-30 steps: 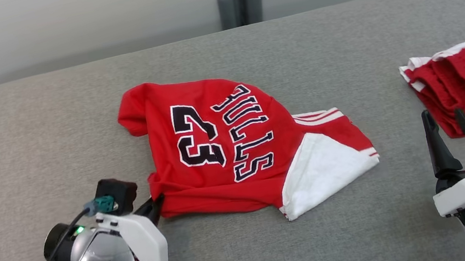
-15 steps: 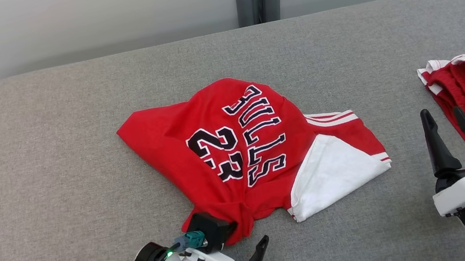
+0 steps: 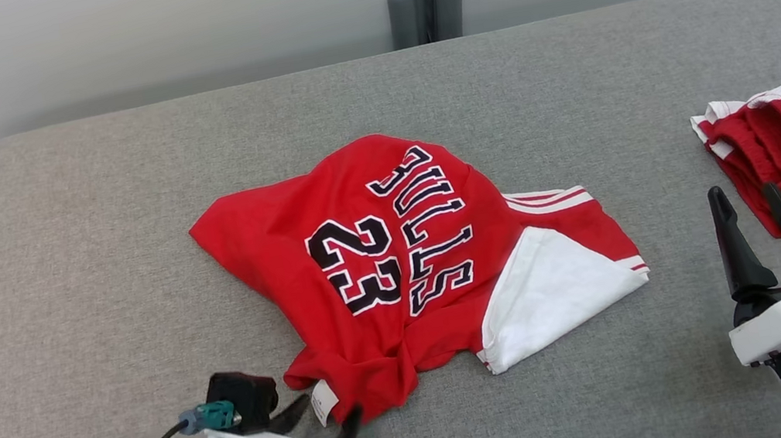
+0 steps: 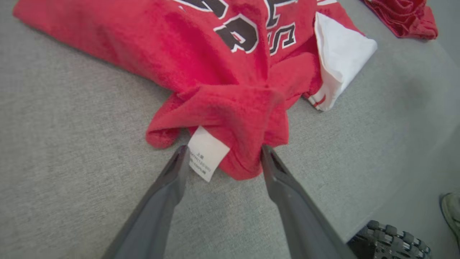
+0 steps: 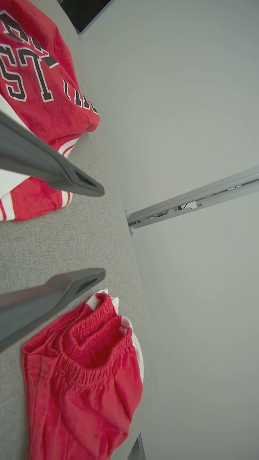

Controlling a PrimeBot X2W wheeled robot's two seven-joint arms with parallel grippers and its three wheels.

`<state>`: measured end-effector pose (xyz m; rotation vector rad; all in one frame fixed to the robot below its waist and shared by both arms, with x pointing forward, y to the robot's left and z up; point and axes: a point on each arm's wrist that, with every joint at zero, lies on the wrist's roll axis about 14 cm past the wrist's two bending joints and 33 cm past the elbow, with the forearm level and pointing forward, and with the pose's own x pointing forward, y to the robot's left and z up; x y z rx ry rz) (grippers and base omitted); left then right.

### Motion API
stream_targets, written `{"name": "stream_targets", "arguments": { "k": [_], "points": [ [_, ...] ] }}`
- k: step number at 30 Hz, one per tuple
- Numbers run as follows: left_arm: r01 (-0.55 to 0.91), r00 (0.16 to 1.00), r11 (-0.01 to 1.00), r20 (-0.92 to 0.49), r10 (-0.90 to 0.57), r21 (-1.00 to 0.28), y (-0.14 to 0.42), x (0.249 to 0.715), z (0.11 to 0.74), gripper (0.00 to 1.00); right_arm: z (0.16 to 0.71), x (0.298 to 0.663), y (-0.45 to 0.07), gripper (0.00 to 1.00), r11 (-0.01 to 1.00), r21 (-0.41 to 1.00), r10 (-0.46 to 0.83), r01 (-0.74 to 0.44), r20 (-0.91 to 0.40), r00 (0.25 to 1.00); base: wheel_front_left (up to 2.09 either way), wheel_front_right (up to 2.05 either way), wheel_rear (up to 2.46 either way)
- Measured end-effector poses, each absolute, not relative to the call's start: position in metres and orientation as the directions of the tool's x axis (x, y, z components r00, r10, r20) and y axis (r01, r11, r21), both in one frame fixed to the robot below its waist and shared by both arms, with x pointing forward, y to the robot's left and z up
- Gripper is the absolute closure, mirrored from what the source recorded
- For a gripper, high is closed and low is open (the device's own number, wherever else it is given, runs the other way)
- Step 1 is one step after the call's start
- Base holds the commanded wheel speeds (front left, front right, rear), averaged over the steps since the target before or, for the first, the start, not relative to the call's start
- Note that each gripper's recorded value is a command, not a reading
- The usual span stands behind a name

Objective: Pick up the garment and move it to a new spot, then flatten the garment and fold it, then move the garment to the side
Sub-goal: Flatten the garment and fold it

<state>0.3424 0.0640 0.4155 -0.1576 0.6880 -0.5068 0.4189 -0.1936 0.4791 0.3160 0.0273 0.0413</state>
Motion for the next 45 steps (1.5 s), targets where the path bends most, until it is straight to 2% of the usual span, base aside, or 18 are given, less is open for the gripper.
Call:
{"name": "stream_targets", "arguments": {
  "k": [3, 8, 13, 24, 30, 39, 40, 41, 42, 43, 45],
  "points": [
    [0.385, 0.641, 0.867, -0.583, -0.498, -0.317, 0.065, 0.339, 0.411, 0.0, 0.479, 0.417, -0.196, 0.0, 0.95, 0.311, 0.039, -0.031, -0.02, 0.999, 0.0, 0.0, 0.0],
    [0.319, 0.707, 0.893, -0.548, -0.447, -0.317, 0.085, 0.358, 0.417, 0.0, 0.481, 0.414, -0.206, 0.0, 0.953, 0.304, 0.014, -0.008, -0.017, 1.0, 0.0, 0.0, 0.0],
    [0.278, 0.699, 0.906, -0.58, -0.419, -0.32, 0.1, 0.359, 0.406, 0.0, 0.48, 0.412, -0.211, 0.0, 0.954, 0.3, 0.003, 0.004, -0.024, 1.0, 0.0, 0.0, 0.0],
    [0.159, 0.75, 0.948, -0.592, -0.297, -0.274, 0.144, 0.38, 0.396, 0.0, 0.481, 0.406, -0.226, 0.0, 0.957, 0.287, -0.033, 0.039, -0.027, 0.999, 0.0, 0.0, 0.0],
    [0.245, 0.676, 0.923, -0.631, -0.381, -0.295, 0.115, 0.372, 0.381, 0.0, 0.48, 0.406, -0.227, 0.0, 0.958, 0.283, -0.034, 0.043, -0.037, 0.999, 0.0, 0.0, 0.0],
    [0.325, 0.653, 0.902, -0.621, -0.432, -0.286, 0.088, 0.391, 0.379, 0.0, 0.48, 0.406, -0.228, 0.0, 0.96, 0.278, -0.033, 0.042, -0.037, 0.999, 0.0, 0.0, 0.0],
    [0.324, 0.651, 0.903, -0.625, -0.43, -0.283, 0.088, 0.392, 0.377, 0.04, 0.48, 0.405, -0.228, 0.0, 0.96, 0.278, -0.034, 0.044, -0.038, 0.999, 0.0, 0.0, 0.0],
    [0.326, 0.646, 0.902, -0.629, -0.432, -0.283, 0.088, 0.392, 0.376, 0.45, 0.479, 0.405, -0.229, 0.0, 0.96, 0.278, -0.035, 0.045, -0.039, 0.999, 0.0, 0.0, 0.0],
    [0.33, 0.641, 0.9, -0.633, -0.434, -0.284, 0.087, 0.392, 0.374, 0.78, 0.479, 0.404, -0.229, 0.0, 0.959, 0.279, -0.037, 0.047, -0.04, 0.998, 0.0, 0.0, 0.0],
    [0.334, 0.636, 0.899, -0.635, -0.438, -0.285, 0.086, 0.391, 0.373, 1.0, 0.479, 0.404, -0.23, 0.0, 0.959, 0.279, -0.04, 0.05, -0.041, 0.998, 0.0, 0.0, 0.0],
    [0.339, 0.635, 0.896, -0.634, -0.442, -0.286, 0.085, 0.391, 0.373, 1.0, 0.479, 0.404, -0.231, 0.0, 0.959, 0.279, -0.042, 0.052, -0.041, 0.998, 0.0, 0.0, 0.0]
  ]
}}
